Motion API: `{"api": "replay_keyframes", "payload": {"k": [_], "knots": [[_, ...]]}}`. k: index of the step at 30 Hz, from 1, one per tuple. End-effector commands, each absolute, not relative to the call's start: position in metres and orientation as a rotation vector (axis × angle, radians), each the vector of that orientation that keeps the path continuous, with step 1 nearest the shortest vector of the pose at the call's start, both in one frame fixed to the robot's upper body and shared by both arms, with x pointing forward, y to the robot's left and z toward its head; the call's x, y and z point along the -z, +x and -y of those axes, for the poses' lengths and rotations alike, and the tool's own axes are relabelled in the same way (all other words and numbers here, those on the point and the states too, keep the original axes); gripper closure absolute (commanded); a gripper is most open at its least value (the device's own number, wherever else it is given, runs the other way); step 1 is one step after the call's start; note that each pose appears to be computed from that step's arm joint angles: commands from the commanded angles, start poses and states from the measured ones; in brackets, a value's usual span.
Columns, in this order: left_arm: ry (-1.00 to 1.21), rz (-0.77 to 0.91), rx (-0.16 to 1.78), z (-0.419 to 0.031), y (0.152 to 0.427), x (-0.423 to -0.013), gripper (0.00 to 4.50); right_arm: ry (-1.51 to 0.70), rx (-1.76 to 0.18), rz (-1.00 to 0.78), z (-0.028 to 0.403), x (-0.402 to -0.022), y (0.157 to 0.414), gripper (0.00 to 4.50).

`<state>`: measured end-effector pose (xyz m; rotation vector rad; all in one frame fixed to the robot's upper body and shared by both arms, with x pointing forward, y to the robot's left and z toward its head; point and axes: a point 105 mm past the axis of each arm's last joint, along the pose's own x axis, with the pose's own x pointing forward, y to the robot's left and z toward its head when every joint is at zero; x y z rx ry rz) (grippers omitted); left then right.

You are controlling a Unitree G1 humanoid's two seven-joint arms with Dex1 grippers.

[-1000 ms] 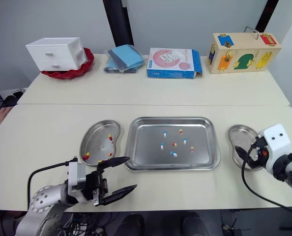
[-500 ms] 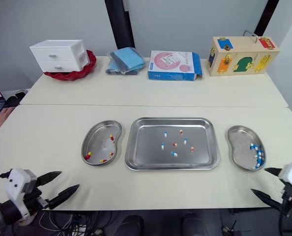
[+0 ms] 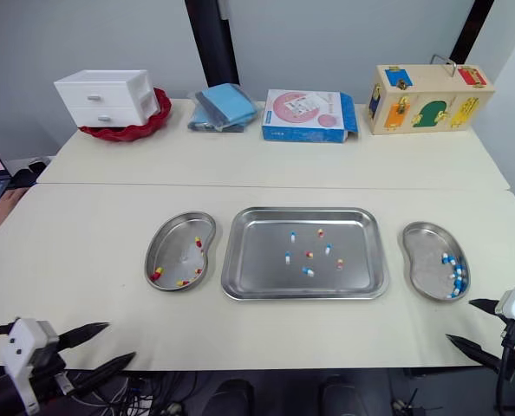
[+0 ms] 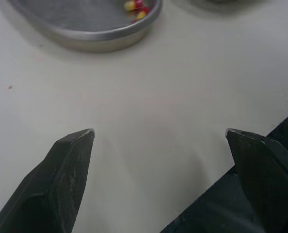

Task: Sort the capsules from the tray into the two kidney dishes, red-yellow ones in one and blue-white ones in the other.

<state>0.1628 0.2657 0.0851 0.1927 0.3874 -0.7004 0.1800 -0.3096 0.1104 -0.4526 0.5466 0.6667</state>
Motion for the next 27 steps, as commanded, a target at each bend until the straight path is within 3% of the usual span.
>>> {"api": "replay_keyframes", "payload": {"k": [1, 8, 15, 20, 26, 27], "knots": [[0.178, -0.273, 0.813, -0.227, 0.176, -0.099, 0.00, -0.497, -0.682, -0.527, 0.306, -0.116, 0.178, 0.02], [0.140, -0.061, 0.900, -0.167, 0.207, -0.108, 0.00, -0.488, -0.786, -0.491, 0.269, -0.112, 0.163, 0.02], [0.127, -0.032, 0.942, -0.157, 0.212, -0.098, 0.00, -0.439, -0.925, -0.402, 0.213, -0.124, 0.157, 0.02], [0.128, -0.023, 0.960, -0.153, 0.213, -0.096, 0.00, -0.381, -0.962, -0.296, 0.164, -0.136, 0.178, 0.02], [0.131, -0.011, 0.971, -0.145, 0.214, -0.096, 0.00, -0.320, -0.906, -0.245, 0.117, -0.138, 0.228, 0.02], [0.131, -0.007, 0.972, -0.144, 0.214, -0.097, 0.00, -0.314, -0.893, -0.238, 0.109, -0.139, 0.238, 0.19]]}}
